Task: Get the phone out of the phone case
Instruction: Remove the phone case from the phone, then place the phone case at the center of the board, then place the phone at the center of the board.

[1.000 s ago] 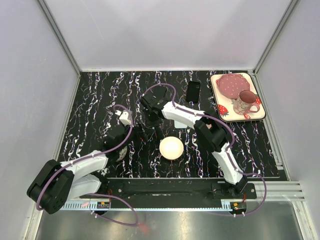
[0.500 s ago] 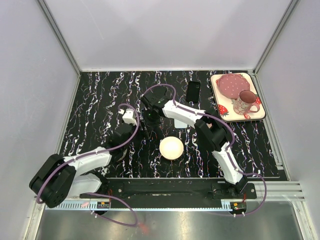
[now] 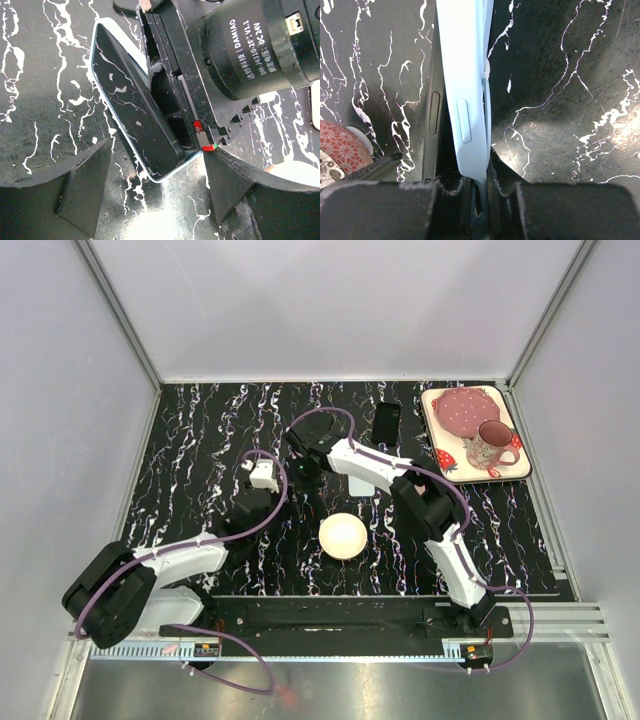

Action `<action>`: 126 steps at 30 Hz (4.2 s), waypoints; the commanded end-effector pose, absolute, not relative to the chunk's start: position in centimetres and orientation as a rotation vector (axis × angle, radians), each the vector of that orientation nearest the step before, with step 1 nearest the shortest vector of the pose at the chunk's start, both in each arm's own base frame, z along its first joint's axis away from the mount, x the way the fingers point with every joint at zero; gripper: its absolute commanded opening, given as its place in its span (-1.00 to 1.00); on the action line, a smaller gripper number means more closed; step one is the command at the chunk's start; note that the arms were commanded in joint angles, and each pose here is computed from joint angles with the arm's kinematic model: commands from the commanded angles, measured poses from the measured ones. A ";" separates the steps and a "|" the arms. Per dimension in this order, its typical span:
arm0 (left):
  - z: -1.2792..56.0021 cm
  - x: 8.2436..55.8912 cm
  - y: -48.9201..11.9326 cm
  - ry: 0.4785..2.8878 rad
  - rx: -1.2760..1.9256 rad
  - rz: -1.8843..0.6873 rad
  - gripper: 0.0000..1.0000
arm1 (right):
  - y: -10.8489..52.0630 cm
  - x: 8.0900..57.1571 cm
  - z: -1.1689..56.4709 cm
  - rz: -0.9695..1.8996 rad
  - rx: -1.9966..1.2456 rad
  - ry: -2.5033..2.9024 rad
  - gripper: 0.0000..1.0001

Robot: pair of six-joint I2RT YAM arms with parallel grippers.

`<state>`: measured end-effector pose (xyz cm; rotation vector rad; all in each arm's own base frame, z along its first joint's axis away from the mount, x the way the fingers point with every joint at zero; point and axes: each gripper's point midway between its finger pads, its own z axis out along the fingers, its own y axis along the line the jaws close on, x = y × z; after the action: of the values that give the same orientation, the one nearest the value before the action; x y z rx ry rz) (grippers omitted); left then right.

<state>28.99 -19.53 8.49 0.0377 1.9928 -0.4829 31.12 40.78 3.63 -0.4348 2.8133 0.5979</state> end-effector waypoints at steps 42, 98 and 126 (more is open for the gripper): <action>7.3 31.2 -15.1 2.032 -0.112 0.063 -0.26 | 35.8 29.5 5.1 0.597 -0.338 2.966 -1.00; 12.1 42.4 -0.8 2.427 -0.601 0.276 -1.00 | 43.3 32.4 8.2 1.276 -0.197 2.748 -0.84; 8.0 49.2 -7.6 2.545 -0.396 -0.041 -0.08 | 22.9 34.7 16.6 0.169 0.089 2.466 0.99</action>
<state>48.28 -5.13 7.01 -0.4257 2.5451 0.1192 35.46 26.29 15.94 0.0608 2.5100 0.3126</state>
